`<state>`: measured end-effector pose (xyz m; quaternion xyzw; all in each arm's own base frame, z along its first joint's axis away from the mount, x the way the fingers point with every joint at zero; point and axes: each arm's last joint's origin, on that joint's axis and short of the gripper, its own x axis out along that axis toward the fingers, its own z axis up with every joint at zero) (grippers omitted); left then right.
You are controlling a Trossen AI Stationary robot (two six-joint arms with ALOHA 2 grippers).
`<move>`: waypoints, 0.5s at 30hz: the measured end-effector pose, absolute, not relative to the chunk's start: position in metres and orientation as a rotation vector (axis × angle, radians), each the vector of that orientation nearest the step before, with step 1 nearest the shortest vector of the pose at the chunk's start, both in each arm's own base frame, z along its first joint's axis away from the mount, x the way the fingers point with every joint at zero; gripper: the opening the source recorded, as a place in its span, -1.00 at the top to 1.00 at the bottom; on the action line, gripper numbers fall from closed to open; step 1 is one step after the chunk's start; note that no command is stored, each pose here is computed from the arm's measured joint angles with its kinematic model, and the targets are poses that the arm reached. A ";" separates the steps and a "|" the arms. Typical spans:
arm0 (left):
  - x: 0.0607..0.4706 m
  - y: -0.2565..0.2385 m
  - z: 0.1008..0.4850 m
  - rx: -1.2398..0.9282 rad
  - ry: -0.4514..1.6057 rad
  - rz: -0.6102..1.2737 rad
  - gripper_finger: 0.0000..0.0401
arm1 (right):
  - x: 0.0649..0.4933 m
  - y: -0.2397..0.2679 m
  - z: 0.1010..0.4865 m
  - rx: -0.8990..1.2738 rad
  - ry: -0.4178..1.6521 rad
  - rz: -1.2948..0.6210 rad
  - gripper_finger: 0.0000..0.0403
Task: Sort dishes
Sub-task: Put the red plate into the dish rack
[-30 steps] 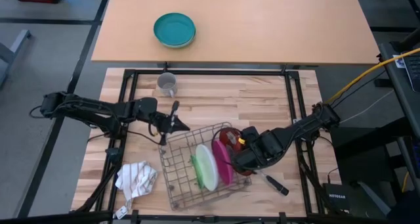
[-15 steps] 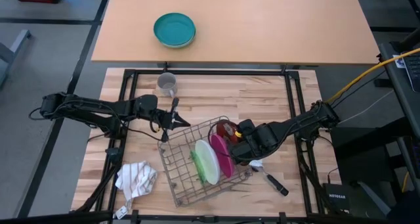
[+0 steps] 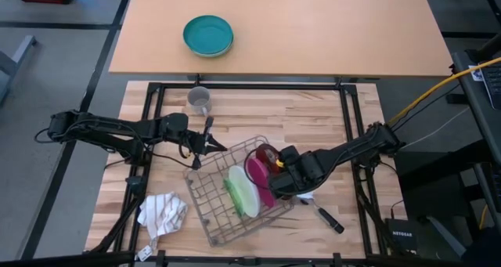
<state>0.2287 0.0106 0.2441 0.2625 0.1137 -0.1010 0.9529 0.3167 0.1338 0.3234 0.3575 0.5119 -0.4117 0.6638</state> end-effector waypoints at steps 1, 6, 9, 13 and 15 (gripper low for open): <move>0.229 0.011 0.244 0.533 0.231 -0.205 0.99 | 0.320 0.135 0.321 0.807 1.151 -0.928 0.76; 0.229 0.011 0.244 0.534 0.231 -0.205 0.99 | 0.325 0.137 0.316 0.798 1.138 -0.920 0.79; 0.229 0.011 0.244 0.534 0.231 -0.205 0.99 | 0.327 0.137 0.313 0.791 1.134 -0.923 0.75; 0.229 0.010 0.244 0.534 0.230 -0.206 0.99 | 0.328 0.138 0.313 0.783 1.121 -0.922 0.65; 0.229 0.010 0.244 0.534 0.231 -0.207 0.99 | 0.329 0.137 0.312 0.771 1.104 -0.927 0.61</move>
